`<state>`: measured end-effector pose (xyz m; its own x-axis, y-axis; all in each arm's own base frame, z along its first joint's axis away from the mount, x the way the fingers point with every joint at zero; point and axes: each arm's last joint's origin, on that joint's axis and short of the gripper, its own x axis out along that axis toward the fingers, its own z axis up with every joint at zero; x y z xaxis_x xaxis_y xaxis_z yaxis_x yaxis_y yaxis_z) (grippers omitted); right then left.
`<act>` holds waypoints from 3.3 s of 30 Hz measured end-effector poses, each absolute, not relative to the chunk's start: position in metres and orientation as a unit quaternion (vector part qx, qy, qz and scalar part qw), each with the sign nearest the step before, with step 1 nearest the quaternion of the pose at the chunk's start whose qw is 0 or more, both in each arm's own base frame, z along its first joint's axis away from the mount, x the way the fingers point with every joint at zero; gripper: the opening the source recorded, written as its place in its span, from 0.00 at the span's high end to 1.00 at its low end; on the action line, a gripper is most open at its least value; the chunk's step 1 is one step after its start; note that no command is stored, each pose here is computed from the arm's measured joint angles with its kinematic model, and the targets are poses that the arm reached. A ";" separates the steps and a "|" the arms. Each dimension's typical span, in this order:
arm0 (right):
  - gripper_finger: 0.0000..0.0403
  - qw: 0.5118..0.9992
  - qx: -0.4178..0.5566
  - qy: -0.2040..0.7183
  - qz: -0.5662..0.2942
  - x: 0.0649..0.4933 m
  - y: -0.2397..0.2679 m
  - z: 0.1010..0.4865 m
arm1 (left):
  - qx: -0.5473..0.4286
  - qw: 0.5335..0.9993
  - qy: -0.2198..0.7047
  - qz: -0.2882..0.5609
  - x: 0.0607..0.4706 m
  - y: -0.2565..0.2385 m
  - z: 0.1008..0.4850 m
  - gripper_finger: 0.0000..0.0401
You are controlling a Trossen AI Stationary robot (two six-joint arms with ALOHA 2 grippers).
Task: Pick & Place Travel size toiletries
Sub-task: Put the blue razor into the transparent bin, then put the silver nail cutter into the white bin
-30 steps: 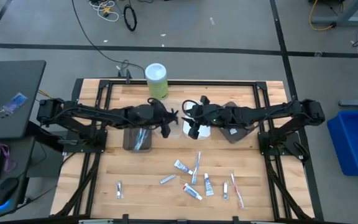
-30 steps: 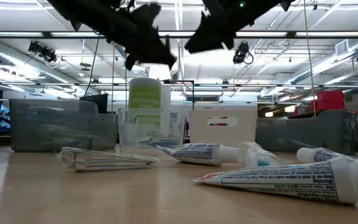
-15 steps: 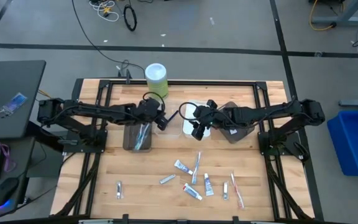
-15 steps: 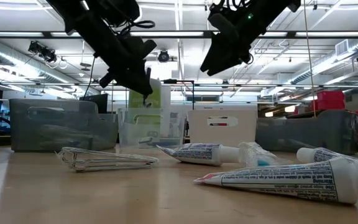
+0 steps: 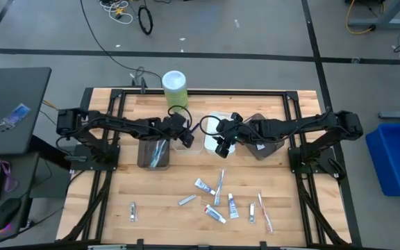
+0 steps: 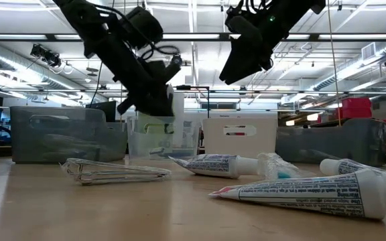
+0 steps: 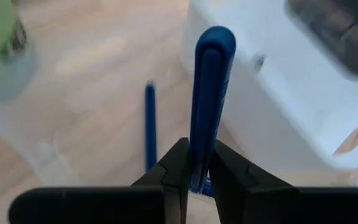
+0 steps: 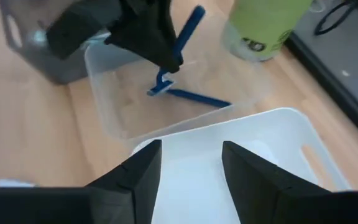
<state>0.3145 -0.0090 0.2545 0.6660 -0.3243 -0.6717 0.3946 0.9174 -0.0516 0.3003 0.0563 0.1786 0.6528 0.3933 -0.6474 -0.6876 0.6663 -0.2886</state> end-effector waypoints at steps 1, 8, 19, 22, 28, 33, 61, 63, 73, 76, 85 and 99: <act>0.56 0.911 0.051 0.361 -0.191 0.314 -0.009 0.254 | -0.269 0.867 0.286 0.307 0.300 0.057 0.176 0.86; 0.57 0.912 0.075 0.375 -0.149 0.314 -0.006 0.253 | -0.260 0.871 0.298 0.291 0.302 0.056 0.172 0.78; 0.64 0.900 0.122 0.407 -0.095 0.310 0.011 0.249 | -0.226 0.892 0.285 0.270 0.305 0.055 0.177 0.68; 0.66 0.895 0.116 0.423 -0.079 0.307 0.020 0.247 | -0.196 0.915 0.249 0.248 0.311 0.053 0.185 0.67; 0.68 0.880 0.136 0.455 0.010 0.303 0.040 0.245 | -0.157 0.956 0.163 0.189 0.323 0.045 0.204 0.67; 0.68 0.879 0.109 0.460 0.057 0.300 0.060 0.245 | -0.148 0.972 0.151 0.103 0.327 0.029 0.208 0.67; 0.62 0.907 0.028 0.410 0.094 0.303 0.078 0.251 | -0.149 0.946 0.285 0.034 0.276 -0.154 0.177 0.48; 0.63 0.906 0.039 0.412 0.089 0.303 0.078 0.250 | -0.138 0.946 0.291 0.036 0.273 -0.162 0.169 0.48; 0.66 0.913 0.050 0.394 0.089 0.305 0.079 0.253 | -0.122 0.931 0.343 0.034 0.280 -0.192 0.115 0.48; 0.64 0.917 0.051 0.384 0.091 0.307 0.079 0.255 | -0.110 0.929 0.352 0.041 0.284 -0.196 0.103 0.48; 0.59 0.927 0.010 0.368 0.073 0.308 0.078 0.256 | -0.090 0.927 0.362 0.045 0.284 -0.195 0.098 0.61; 0.69 0.890 -0.056 0.447 0.069 0.273 0.068 0.266 | 0.048 0.940 0.320 0.106 0.304 -0.168 0.180 0.84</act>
<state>0.2734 0.0676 0.2656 0.5911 0.0726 -0.8033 -0.1728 0.9842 -0.0382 0.3039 -0.1680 0.1801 0.7721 0.2304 -0.5922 -0.1693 0.9729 0.1577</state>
